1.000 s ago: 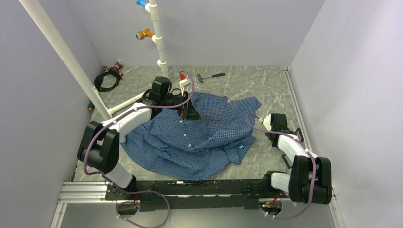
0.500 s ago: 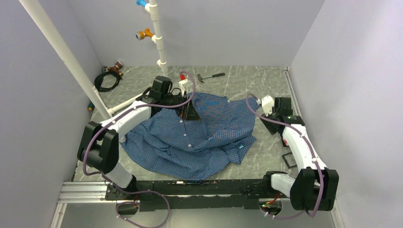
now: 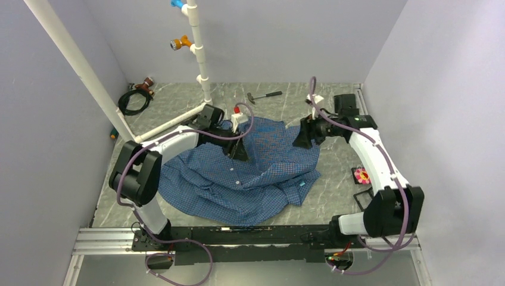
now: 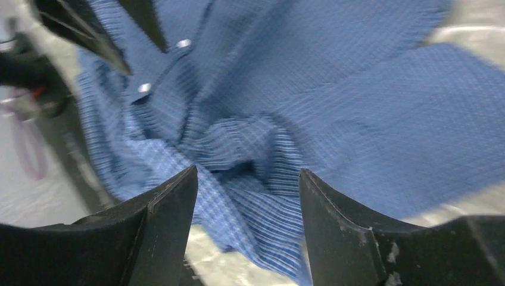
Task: Remove the brooch from the garment
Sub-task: Place the brooch in the brooch box, then remove the brooch from the clothes.
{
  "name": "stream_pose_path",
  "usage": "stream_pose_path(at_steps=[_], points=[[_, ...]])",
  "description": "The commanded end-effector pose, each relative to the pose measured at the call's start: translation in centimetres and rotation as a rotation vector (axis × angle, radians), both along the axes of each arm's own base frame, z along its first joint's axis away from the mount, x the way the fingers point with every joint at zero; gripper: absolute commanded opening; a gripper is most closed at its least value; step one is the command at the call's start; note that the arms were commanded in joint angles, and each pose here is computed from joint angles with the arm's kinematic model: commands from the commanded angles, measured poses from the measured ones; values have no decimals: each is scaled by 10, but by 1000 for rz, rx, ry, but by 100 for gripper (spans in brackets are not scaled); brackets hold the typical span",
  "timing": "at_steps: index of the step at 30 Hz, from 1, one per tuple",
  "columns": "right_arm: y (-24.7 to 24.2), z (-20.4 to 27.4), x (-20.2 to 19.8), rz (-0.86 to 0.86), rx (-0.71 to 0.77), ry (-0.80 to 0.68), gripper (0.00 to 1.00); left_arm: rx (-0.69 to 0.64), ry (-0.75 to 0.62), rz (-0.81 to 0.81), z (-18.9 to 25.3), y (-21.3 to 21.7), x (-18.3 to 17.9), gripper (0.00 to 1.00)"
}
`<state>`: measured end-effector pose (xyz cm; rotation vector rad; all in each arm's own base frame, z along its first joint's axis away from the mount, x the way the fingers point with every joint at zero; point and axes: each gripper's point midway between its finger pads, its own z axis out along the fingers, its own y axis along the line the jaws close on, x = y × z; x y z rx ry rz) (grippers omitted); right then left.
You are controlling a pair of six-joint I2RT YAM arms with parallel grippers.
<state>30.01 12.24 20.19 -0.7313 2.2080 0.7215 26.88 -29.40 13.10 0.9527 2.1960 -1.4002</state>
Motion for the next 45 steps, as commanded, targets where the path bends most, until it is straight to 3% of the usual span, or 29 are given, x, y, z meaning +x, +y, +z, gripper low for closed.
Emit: stream_pose_path(at_steps=[1, 6, 12, 16, 20, 22, 26, 32, 34, 36, 37, 41, 45], points=[[55, 2, -40, 165, 244, 221, 65, -89, -92, -174, 12, -23, -30, 49], [71, -25, -64, 204, 310, 404, 55, -60, -110, -286, -4, -43, -61, 35], [64, -79, -85, 131, 217, 599, 33, -3, -92, -351, -30, -56, -84, 27], [59, -98, -88, 89, 161, 710, 24, 67, -99, -372, -52, -59, -94, 28], [51, -120, -93, 49, 91, 825, 13, 168, -97, -341, -74, -54, -91, 40], [51, -125, -98, 40, 86, 872, 13, 158, -87, -318, -74, -49, -88, 51], [52, -127, -106, 34, 79, 905, 14, 18, -109, -224, -43, -41, -69, 66], [53, -131, -111, 31, 53, 921, 33, -32, -152, -161, -18, -38, -43, 72], [55, -129, -111, 43, 65, 915, 34, -48, -127, -169, -17, -41, -44, 75], [58, -121, -111, 64, 90, 895, 34, -41, -150, -156, -19, -44, -39, 88], [60, -116, -112, 74, 107, 882, 35, -41, -157, -155, -20, -46, -38, 90], [60, -108, -112, 73, 113, 850, 37, -177, -63, -243, -5, -57, -60, 74], [59, -111, -113, 61, 104, 861, 37, -149, -10, -286, -19, -67, -83, 71]])
